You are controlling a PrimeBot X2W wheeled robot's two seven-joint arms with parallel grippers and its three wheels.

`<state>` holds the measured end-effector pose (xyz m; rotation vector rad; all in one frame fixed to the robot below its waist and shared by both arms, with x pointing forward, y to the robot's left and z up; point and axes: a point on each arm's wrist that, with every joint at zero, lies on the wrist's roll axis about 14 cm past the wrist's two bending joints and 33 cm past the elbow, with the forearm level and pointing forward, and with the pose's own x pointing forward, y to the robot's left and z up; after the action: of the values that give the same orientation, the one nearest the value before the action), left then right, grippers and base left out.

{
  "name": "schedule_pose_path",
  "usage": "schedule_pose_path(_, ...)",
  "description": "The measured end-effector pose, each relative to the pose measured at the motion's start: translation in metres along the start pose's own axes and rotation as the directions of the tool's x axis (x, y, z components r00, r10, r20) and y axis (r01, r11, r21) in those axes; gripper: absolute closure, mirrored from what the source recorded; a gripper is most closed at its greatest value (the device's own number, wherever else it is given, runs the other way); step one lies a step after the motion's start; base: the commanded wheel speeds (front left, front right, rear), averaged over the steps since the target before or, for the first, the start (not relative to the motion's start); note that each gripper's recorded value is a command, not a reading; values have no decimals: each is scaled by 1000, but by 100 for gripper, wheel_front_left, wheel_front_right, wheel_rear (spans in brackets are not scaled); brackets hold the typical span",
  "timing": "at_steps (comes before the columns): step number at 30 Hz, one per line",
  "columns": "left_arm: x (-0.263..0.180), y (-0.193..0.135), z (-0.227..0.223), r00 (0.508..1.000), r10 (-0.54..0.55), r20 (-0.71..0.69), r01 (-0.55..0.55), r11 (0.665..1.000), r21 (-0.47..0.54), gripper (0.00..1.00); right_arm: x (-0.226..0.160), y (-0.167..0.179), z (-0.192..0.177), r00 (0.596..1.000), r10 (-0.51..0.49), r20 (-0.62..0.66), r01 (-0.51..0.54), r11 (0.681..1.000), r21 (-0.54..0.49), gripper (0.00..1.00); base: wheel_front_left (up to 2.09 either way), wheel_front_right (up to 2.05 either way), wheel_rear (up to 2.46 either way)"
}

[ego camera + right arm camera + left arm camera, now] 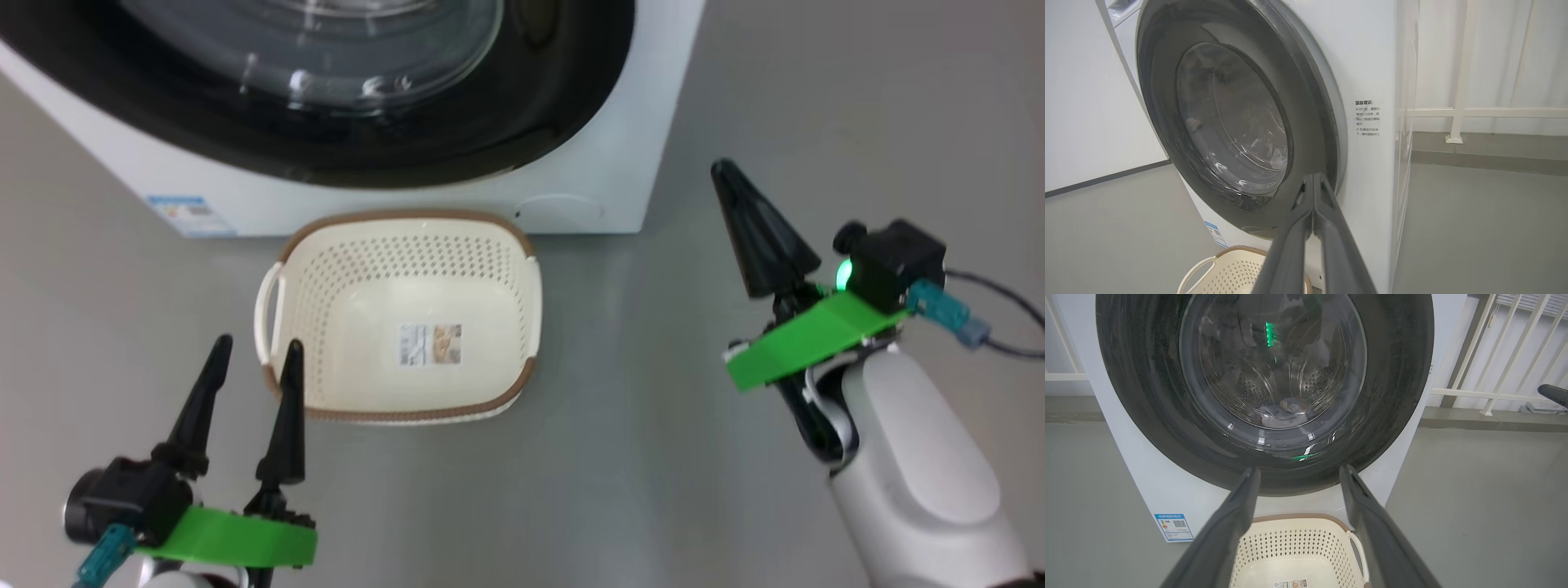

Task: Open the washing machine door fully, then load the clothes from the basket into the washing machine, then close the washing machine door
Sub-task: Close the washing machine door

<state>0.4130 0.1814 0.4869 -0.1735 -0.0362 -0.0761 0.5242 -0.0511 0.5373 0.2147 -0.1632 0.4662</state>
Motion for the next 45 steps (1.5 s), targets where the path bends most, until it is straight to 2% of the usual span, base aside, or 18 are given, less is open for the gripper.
schedule_pose_path(1, -1, -1, 1, 1000, -3, 1, 3, 1000, -1, 0, -6, -2, 2, 1000, -11, 0, 11, 1000, -5, 46, 0, 0, 0)
schedule_pose_path(2, -3, -2, 2, 1000, -6, 3, 6, 1000, -2, 0, -12, -3, 4, 1000, -23, 2, 23, 1000, -8, 13, 0, 0, 0)
schedule_pose_path(3, -4, -3, 2, 1000, -8, 5, 8, 1000, -2, 0, -19, -5, 5, 999, -36, -1, 36, 999, -14, 0, 0, 0, 0)
schedule_pose_path(13, -21, -13, 8, 999, -29, 15, 29, 999, 23, 0, -86, -25, 24, 984, -175, 12, 176, 983, -46, 0, 0, 0, 0)
schedule_pose_path(27, -51, -12, 20, 999, -2, 42, 0, 998, 59, 0, -168, -32, 39, 953, -303, 25, 304, 948, -91, 0, 0, 0, 0)
schedule_pose_path(33, -64, -12, 21, 999, 2, 43, -4, 998, 69, 0, -184, -30, 43, 943, -331, 38, 333, 940, -76, 0, 0, 0, 0)
schedule_pose_path(45, -74, -9, 25, 998, 16, 56, -20, 998, 67, 0, -193, -27, 44, 939, -342, 44, 344, 936, -75, 0, 0, 0, 0)
